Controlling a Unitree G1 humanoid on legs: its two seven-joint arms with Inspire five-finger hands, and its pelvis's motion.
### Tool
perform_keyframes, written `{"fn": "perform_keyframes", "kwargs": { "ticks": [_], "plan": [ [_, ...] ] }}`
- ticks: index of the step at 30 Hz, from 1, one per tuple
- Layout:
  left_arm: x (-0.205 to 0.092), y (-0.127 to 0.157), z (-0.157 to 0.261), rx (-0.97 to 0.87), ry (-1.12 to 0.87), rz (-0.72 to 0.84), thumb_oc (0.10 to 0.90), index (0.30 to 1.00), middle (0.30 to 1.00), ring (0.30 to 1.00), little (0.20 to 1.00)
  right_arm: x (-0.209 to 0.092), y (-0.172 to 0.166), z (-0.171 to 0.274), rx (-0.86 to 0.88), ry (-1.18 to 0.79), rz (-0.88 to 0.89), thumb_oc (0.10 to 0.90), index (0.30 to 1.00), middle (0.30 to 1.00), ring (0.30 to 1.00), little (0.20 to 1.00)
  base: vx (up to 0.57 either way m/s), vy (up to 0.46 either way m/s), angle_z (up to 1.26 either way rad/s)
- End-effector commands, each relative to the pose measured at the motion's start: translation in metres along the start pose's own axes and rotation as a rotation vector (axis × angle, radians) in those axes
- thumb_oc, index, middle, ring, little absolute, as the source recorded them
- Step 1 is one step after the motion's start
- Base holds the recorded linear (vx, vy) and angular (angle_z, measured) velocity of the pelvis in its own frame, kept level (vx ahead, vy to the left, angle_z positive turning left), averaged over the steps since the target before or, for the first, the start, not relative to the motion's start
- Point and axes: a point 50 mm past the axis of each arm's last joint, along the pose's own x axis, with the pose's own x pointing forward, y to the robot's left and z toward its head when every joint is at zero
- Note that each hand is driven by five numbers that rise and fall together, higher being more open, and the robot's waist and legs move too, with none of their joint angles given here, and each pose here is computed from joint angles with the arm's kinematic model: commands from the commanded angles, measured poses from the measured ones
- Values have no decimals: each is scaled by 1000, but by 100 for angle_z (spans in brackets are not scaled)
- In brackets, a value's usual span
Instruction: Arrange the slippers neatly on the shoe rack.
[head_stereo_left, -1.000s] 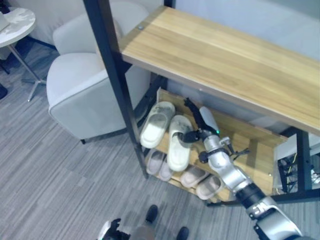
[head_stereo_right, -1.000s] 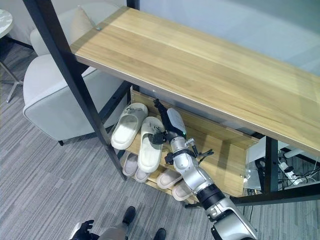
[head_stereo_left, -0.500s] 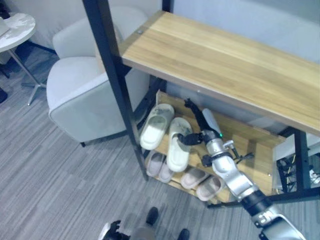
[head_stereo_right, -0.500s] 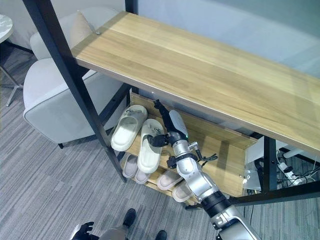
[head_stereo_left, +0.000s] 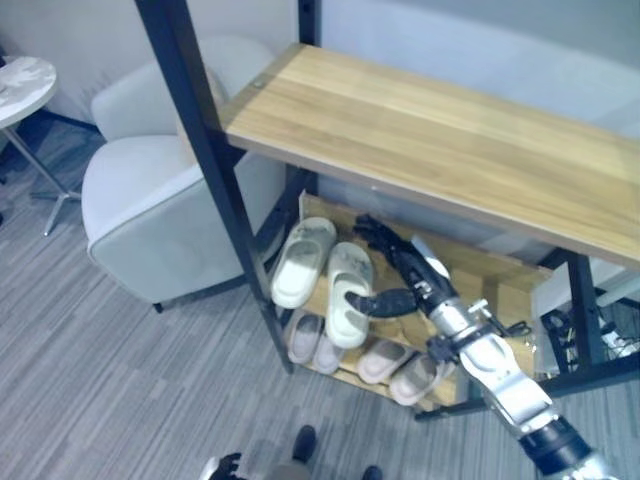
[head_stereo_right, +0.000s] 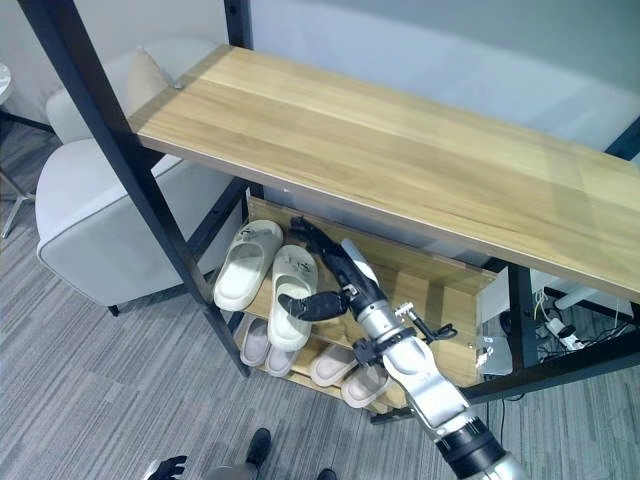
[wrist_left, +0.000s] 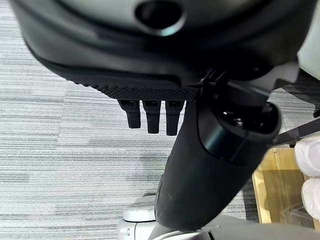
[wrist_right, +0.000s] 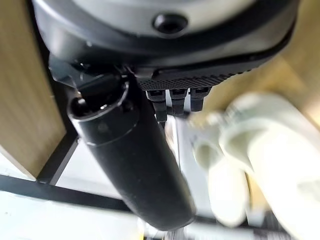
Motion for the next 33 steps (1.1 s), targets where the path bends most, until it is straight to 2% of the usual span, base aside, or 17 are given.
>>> {"fn": "perform_keyframes", "kwargs": {
  "ticks": [1,14,22,33],
  "plan": [
    [-4,-30,11,57,-57,-135,800,900,900,900,900,8,4,42,46,-226,103,800,900,900,900,900,0,0,0],
    [-3,-33,18,65,-70,-155,800,900,900,900,900,23,4,9,-83,-75,71,800,900,900,900,900,0,0,0],
    [-4,-33,11,78,-51,-158,800,900,900,900,900,34,8,-21,-246,58,60,800,900,900,900,900,0,0,0],
    [-4,-30,6,80,-39,-131,800,900,900,900,900,54,0,-22,-364,64,-72,800,900,900,900,900,0,0,0]
  ]
}}
